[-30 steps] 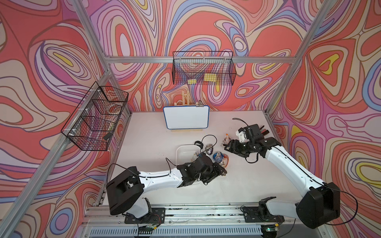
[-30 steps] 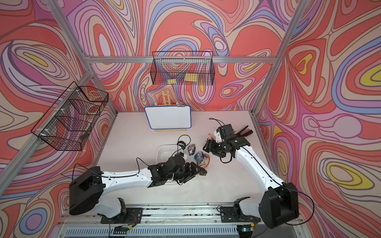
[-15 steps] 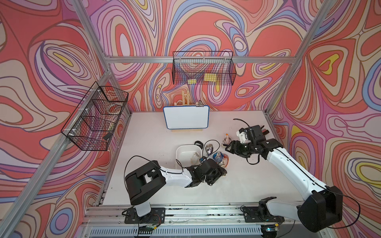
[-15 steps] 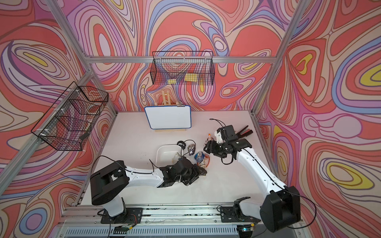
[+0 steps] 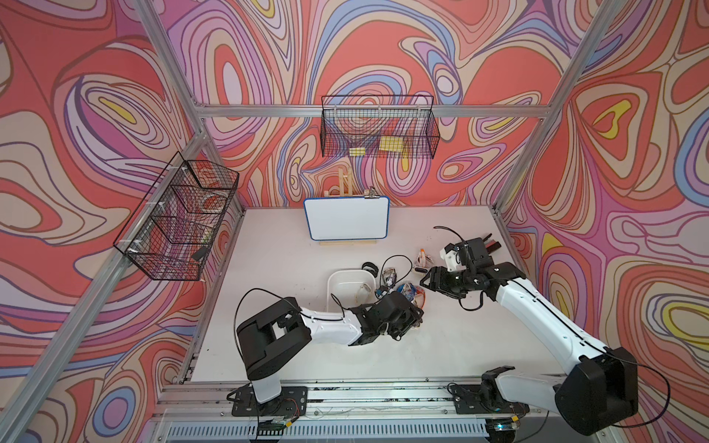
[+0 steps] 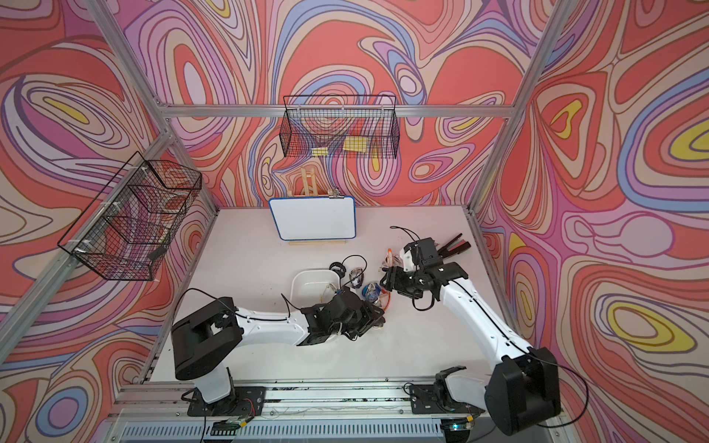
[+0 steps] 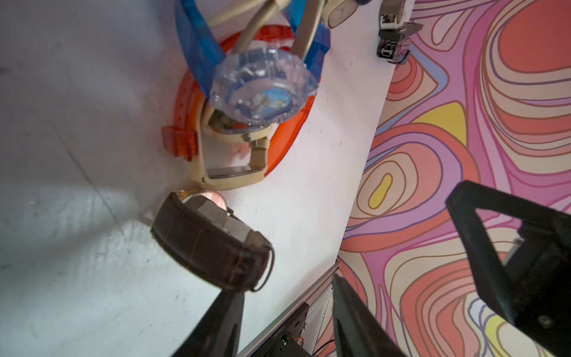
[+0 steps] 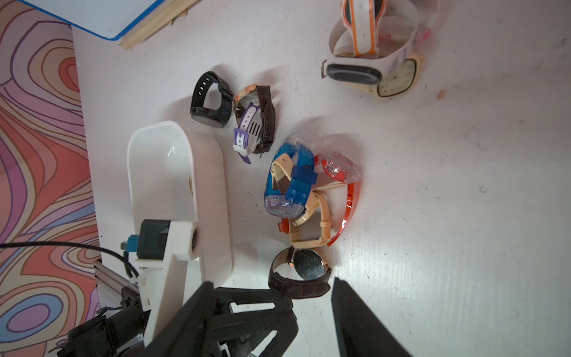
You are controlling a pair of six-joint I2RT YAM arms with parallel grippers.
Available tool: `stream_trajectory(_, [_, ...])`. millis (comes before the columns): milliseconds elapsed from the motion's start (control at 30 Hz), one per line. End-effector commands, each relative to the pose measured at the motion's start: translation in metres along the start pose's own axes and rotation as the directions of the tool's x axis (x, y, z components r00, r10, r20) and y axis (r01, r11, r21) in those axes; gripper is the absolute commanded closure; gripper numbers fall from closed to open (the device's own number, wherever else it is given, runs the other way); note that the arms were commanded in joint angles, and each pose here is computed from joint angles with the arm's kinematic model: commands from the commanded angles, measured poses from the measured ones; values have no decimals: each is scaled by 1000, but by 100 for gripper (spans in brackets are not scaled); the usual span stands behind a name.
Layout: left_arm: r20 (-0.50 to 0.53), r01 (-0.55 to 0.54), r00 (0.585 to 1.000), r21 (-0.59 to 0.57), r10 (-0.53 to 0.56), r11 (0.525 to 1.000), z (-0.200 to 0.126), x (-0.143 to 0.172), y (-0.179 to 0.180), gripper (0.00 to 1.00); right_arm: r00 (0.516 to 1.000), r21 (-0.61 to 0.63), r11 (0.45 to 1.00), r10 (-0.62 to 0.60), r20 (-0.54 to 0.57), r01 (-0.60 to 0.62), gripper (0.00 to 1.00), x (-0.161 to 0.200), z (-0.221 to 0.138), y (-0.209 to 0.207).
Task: Put the watch into the storage box
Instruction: Pick up the watch at the center of the board.
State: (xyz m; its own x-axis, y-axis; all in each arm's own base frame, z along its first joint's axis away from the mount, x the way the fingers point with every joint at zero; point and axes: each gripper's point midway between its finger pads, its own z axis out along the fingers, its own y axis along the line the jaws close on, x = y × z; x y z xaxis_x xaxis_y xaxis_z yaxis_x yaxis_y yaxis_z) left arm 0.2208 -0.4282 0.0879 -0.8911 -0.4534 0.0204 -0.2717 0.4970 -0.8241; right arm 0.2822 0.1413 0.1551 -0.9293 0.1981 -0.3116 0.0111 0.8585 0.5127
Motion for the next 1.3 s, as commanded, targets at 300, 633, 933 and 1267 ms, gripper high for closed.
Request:
stream_trajectory(300, [20,-62,998,-99,64,993,15,-8,16,68,1000,6,1000,-17,23,17,36,0,-5,-3])
stream_trajectory(633, [11,-133,991,-129,135,983,6,-11,13,88,1000,10,1000,-15,25,15,37,2,-5,-5])
stream_trajectory(933, [-41,-327,945,-115,325,938,-28,-5,-21,85,999,0,1000,-20,38,20,38,-1,-12,0])
stream_trajectory(1267, [-176,-590,807,-238,564,771,-109,-1,-38,87,999,-8,1000,-26,26,26,38,-1,-11,2])
